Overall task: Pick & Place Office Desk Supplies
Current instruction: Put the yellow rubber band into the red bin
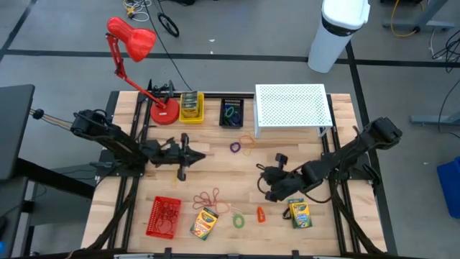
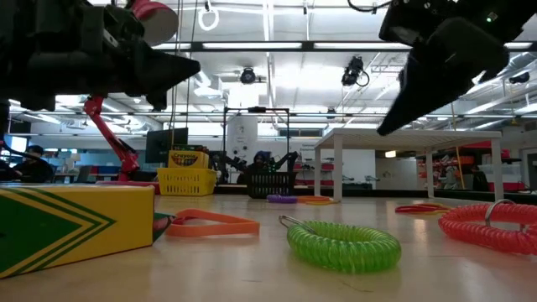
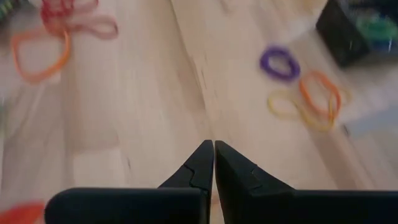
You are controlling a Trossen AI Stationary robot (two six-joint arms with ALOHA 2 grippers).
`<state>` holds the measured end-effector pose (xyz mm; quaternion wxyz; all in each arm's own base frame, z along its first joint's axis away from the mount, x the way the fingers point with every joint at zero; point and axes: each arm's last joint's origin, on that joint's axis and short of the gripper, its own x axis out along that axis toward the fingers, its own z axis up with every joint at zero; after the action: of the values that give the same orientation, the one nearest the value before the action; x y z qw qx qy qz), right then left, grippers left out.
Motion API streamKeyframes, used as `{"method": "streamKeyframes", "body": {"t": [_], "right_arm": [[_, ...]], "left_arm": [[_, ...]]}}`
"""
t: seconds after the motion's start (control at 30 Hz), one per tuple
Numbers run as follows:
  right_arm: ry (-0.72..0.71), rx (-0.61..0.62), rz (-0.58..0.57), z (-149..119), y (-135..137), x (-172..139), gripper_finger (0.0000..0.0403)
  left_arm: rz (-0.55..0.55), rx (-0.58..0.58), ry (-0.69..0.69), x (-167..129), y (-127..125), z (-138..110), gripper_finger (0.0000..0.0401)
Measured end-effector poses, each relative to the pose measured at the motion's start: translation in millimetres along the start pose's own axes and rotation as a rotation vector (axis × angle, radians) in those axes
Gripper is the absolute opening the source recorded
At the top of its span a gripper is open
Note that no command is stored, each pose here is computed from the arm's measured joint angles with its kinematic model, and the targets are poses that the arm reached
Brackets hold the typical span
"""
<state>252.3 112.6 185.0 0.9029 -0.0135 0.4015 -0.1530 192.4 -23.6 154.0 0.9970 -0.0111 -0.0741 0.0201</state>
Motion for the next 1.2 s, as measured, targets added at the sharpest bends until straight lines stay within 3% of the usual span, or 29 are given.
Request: {"method": "streamKeyframes", "body": {"t": [0.3, 0.43, 0.7, 1.0, 1.2], "right_arm": [[0.26, 0.019, -0.119, -8, -17, -11, 0.0031], [0.346, 0.119, -0.185, -20, -34, 0, 0.007], [0.448, 0.36, -0.187, -42, -65, 30, 0.0152], [0.423, 0.449, -0.167, -45, -76, 42, 0.0155], [0.403, 0.438, -0.146, -43, -73, 45, 0.0121]], "left_arm": [[-0.007, 0.041, 0.058, 9, -2, -2, 0.0033], [-0.012, 0.045, 0.056, 9, -2, -2, 0.0034], [-0.009, 0.046, 0.056, 9, -2, -2, 0.0034], [-0.008, 0.054, 0.056, 9, -2, -2, 0.0034], [-0.008, -0.001, 0.056, 9, -2, -2, 0.0034]]}}
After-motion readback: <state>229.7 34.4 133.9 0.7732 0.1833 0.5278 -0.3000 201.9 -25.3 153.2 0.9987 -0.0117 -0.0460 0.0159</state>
